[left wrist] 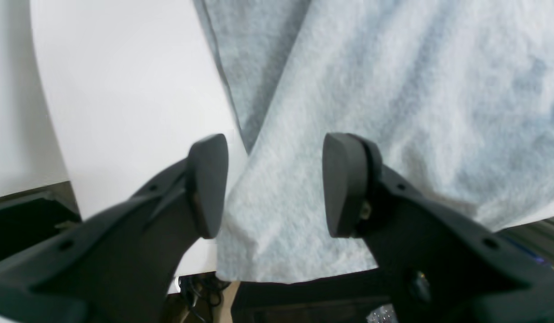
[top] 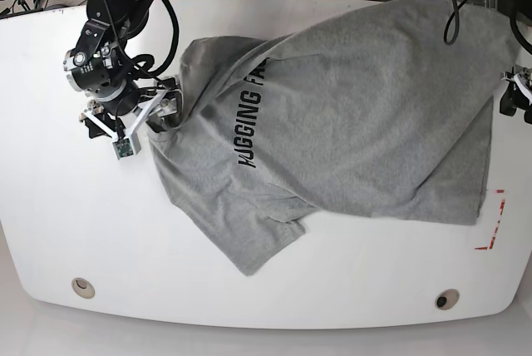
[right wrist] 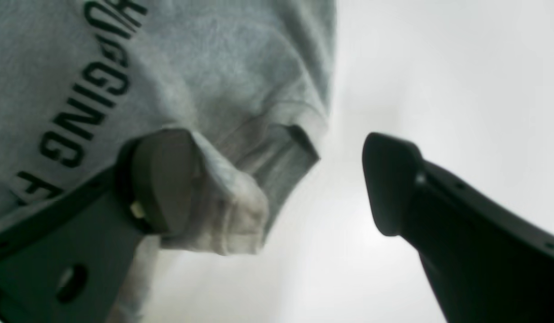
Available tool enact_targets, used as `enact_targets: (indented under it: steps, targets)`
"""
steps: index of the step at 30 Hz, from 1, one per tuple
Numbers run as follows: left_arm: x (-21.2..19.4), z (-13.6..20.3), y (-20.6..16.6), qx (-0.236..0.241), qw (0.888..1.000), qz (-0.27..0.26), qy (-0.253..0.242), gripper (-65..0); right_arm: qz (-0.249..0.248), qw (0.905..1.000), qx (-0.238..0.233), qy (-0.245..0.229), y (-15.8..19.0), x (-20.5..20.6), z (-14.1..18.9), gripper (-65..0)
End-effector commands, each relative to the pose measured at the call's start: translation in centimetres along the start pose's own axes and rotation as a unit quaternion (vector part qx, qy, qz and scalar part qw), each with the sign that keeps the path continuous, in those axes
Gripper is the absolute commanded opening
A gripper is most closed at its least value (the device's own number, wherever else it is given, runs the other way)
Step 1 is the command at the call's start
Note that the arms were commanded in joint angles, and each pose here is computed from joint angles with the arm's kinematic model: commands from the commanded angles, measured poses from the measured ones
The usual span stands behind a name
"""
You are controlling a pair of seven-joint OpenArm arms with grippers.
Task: Fold the T-shirt properly
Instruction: 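Regrasp the shirt edge near the printed text with the right gripper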
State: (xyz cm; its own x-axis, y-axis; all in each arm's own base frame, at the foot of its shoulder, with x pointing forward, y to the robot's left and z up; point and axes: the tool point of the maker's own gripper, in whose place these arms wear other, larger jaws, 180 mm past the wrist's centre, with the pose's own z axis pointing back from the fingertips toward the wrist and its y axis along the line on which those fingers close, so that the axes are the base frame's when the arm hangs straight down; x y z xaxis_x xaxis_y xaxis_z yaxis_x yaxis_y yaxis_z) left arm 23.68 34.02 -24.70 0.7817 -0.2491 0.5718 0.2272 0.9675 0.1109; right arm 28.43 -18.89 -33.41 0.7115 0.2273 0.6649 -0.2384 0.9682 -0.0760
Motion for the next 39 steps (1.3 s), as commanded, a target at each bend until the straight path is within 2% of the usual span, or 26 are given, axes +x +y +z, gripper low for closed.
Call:
enact_targets:
  steps: [1,7,12,20,27,32,39]
  targets:
    - [1.0,0.6,0.4,0.009,1.000,-0.010,-0.013,-34.6,0.006,0.9999,-0.008,0.011,-0.4,-0.6,0.4,-10.8]
    - [1.3,0.6,0.4,0.009,1.000,-0.011,-0.016,-34.6,0.011,0.9980,0.004,0.063,0.2,-4.7,1.1,-10.9]
    - [1.1,0.3,0.1,0.003,1.000,-0.001,-0.020,-34.6,0.012,0.9977,0.005,0.067,-0.2,-5.5,1.5,-10.9]
    - [0.7,-0.2,-0.7,-0.008,1.000,0.014,-0.025,-34.6,0.015,0.9998,-0.015,0.001,-1.9,-0.2,0.9,-10.9]
    - [1.6,-0.6,-1.1,-0.015,0.998,0.037,-0.053,-34.7,-0.008,0.9995,0.000,-0.030,-2.9,3.8,-1.5,-10.9]
    - [2.1,-0.5,0.1,0.017,0.998,0.033,-0.054,-34.7,-0.036,0.9977,0.031,-0.048,-3.1,5.9,-4.4,-11.1]
    - [2.1,-0.4,1.1,0.044,0.997,0.030,-0.047,-34.7,-0.071,0.9946,0.061,-0.045,-3.8,5.8,-7.7,-11.1]
